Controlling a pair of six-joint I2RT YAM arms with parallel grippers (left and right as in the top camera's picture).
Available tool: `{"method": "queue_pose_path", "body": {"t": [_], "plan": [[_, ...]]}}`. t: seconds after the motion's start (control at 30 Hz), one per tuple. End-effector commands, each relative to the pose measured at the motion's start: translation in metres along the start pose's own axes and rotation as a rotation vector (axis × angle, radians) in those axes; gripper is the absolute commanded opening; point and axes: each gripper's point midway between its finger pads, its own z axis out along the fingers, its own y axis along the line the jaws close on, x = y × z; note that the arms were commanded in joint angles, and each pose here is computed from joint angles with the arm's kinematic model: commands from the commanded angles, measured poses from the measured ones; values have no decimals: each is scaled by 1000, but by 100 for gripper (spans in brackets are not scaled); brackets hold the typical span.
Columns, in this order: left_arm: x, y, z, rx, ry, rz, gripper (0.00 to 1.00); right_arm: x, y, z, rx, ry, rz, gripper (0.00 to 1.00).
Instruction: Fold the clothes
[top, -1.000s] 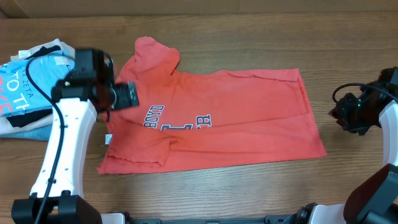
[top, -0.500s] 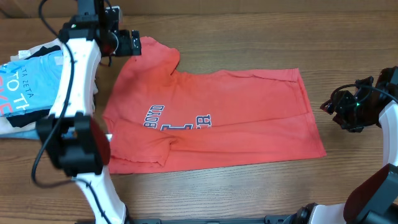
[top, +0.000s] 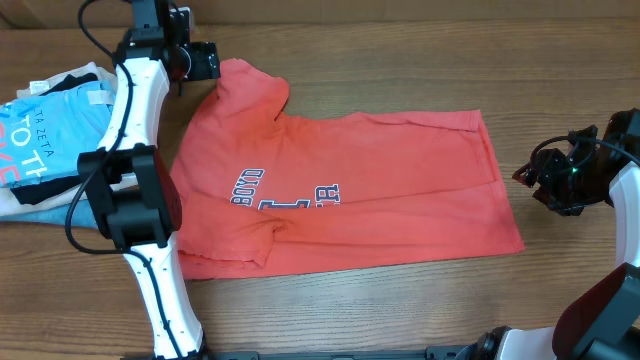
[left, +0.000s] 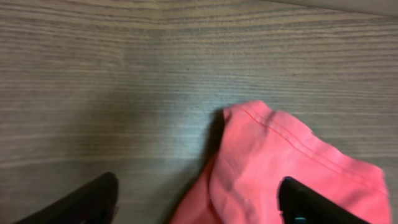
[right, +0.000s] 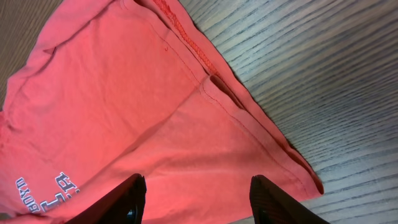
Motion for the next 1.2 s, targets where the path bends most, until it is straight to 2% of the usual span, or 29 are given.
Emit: {"method": "queue_pose_path", "body": {"t": [0.0,0.27,0.5,0.6,0.67,0.8,0.97,1.1,1.17], "plan": [[3,-3,17,42,4,20,79,-7,5,-10,-11,-37,-20,57],[11,-12,48,119,0,16,70,-6,4,-10,-10,-33,-19,57],[23,-33,65,206,19,28,57,-7,5,-10,-10,-36,-20,57],[30,-43,72,225,36,37,41,-7,5,-10,-10,-36,-20,57],[35,-48,76,229,48,42,25,-7,5,-10,-11,-37,-20,56],[34,-58,73,253,49,50,8,-10,5,-11,-13,-48,-25,52],[19,-55,49,267,50,-14,4,-23,13,-10,-27,-104,-64,40],[10,-47,25,254,72,-76,4,-38,31,-7,-48,-166,-134,40],[8,-44,14,247,89,-108,4,-48,47,-4,-66,-210,-191,44]]}}
